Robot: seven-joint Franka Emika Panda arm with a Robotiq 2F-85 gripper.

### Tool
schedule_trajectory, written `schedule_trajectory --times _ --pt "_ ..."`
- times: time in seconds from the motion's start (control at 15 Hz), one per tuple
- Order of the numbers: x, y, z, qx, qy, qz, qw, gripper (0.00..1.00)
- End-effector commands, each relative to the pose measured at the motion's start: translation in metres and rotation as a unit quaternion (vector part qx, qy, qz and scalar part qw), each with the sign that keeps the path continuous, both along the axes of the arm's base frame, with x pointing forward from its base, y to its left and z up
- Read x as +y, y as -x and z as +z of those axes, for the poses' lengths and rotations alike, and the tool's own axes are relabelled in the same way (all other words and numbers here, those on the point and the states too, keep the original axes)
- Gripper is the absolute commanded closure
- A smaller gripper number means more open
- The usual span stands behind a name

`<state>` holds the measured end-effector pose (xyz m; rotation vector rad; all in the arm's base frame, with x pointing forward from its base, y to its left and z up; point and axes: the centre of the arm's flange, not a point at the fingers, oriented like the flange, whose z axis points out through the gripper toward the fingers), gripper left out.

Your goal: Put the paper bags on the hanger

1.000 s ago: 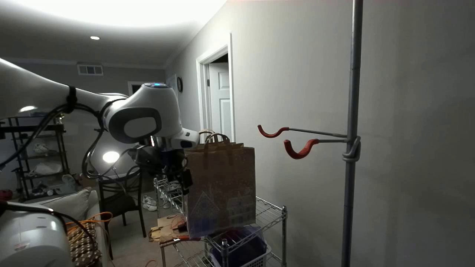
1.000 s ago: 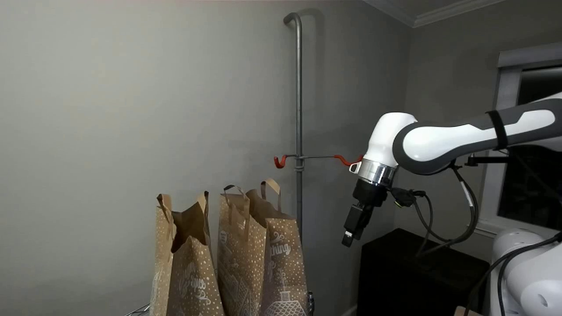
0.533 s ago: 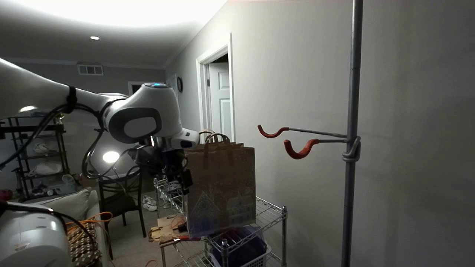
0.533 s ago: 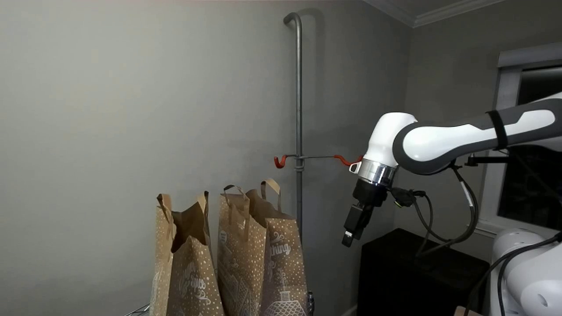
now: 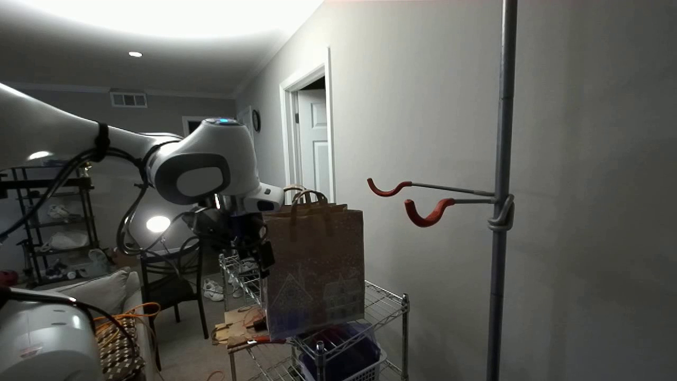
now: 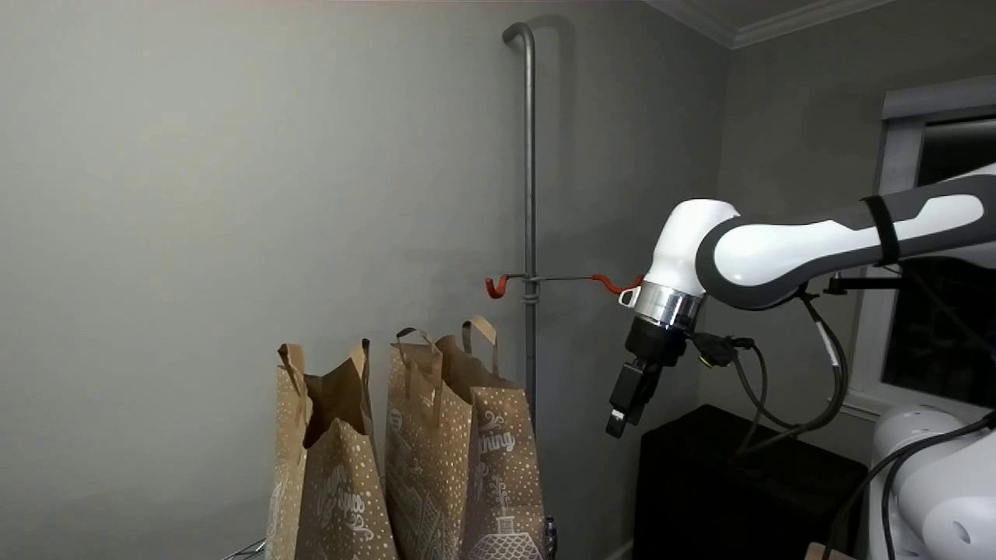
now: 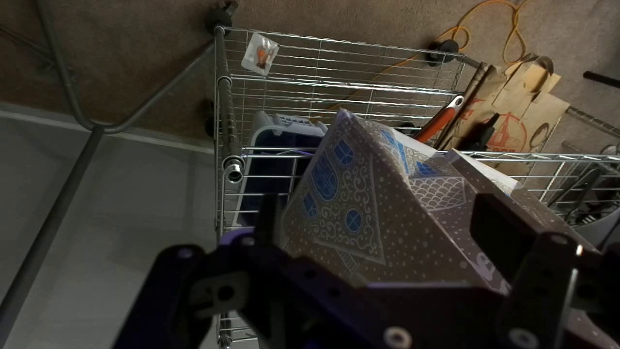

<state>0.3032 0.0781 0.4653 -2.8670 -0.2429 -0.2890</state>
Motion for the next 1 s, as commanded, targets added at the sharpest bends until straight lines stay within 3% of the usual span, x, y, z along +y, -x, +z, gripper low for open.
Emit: schedule_trajectory --times 0.0,0.13,0.33,0.67,0.93 --pt "0.0 0.0 0.0 0.0 0.0 0.0 1.0 0.0" --pt "0.0 0.0 0.0 0.0 0.0 0.0 1.0 0.0" --pt "0.019 -0.017 0.043 -0.032 0.011 0.009 0.9994 0.0" --pt "0.08 -0.054 0.137 -0.109 0.051 0.026 0.9924 0.0" --pt "0.13 -0.092 0.16 -0.125 0.063 0.03 0.9897 0.0"
